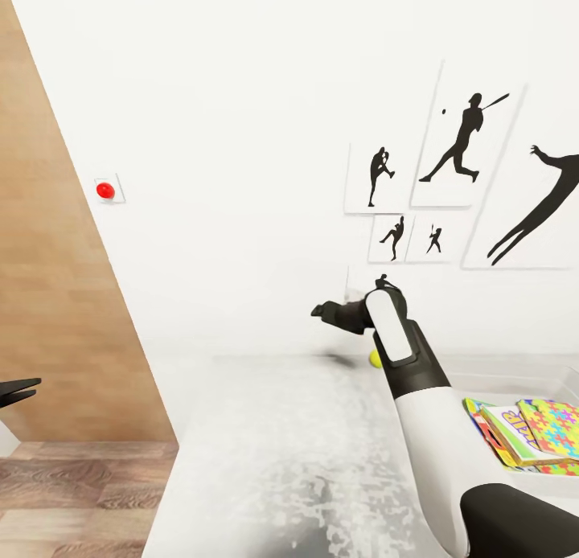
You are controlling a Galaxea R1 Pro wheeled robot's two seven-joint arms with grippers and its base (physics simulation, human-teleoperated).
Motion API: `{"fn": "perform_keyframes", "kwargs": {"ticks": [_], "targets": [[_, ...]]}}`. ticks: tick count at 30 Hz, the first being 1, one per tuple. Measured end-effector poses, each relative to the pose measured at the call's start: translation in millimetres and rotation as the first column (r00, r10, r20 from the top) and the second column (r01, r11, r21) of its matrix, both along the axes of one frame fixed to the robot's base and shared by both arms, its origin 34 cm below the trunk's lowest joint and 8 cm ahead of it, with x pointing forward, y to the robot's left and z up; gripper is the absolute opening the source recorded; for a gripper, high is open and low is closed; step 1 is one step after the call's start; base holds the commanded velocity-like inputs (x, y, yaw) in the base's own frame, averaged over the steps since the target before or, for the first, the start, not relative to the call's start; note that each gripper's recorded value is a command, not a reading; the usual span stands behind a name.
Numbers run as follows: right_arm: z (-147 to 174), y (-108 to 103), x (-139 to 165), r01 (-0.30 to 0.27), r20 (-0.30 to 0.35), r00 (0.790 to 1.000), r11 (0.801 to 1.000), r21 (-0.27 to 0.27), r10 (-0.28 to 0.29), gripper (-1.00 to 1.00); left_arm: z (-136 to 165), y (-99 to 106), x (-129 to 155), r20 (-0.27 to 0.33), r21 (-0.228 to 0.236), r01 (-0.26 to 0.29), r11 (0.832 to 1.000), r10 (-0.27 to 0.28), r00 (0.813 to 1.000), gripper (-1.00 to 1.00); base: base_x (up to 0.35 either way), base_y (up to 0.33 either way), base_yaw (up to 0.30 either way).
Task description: Put all the toys in the child's room - the three board games (two on the bed and one on the table), the two jigsaw puzzles on the table, and the tennis ball on the table - inside the toy box on the table in the child's room.
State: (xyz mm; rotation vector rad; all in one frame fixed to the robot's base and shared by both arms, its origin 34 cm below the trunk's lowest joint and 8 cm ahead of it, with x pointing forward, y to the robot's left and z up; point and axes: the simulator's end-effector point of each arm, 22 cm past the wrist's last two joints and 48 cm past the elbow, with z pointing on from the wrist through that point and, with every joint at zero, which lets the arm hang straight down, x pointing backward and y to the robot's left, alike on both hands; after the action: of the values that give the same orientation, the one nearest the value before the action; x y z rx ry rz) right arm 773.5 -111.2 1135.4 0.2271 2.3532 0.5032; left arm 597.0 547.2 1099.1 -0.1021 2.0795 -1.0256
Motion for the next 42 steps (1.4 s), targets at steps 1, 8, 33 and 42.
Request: {"fn": "perform_keyframes", "kwargs": {"ticks": [1,8,33,42], "targets": [[1.6,0.0,0.2,0.0,0.004,1.0,1.0,0.001,0.0,1.0,0.0,0.0,0.0,0.0,0.0,0.0,1.0,0.0,1.0,1.0,0.0,0.0,0.0],[8.0,-0.8,1.2,0.001,0.02,1.0,1.0,0.002,-0.001,1.0,0.0,0.1,-0.1,0.0,0.0,0.0,1.0,0.0,1.0,1.0,0.0,0.0,0.0],[-4.8,-2.5,3.9,0.003,-0.001,1.0,1.0,-0.006,-0.003,1.0,-7.9,0.1,1.6,-0.016,0.0,0.0,1.0,0.0,1.0,1.0,0.0,0.0,0.0],[-2.0,-6.7,12.6,0.011,0.004,1.0,1.0,-0.017,-0.011,1.0,-15.2,-0.1,2.7,-0.031,0.0,0.0,1.0,0.0,1.0,1.0,0.0,0.0,0.0]]}}
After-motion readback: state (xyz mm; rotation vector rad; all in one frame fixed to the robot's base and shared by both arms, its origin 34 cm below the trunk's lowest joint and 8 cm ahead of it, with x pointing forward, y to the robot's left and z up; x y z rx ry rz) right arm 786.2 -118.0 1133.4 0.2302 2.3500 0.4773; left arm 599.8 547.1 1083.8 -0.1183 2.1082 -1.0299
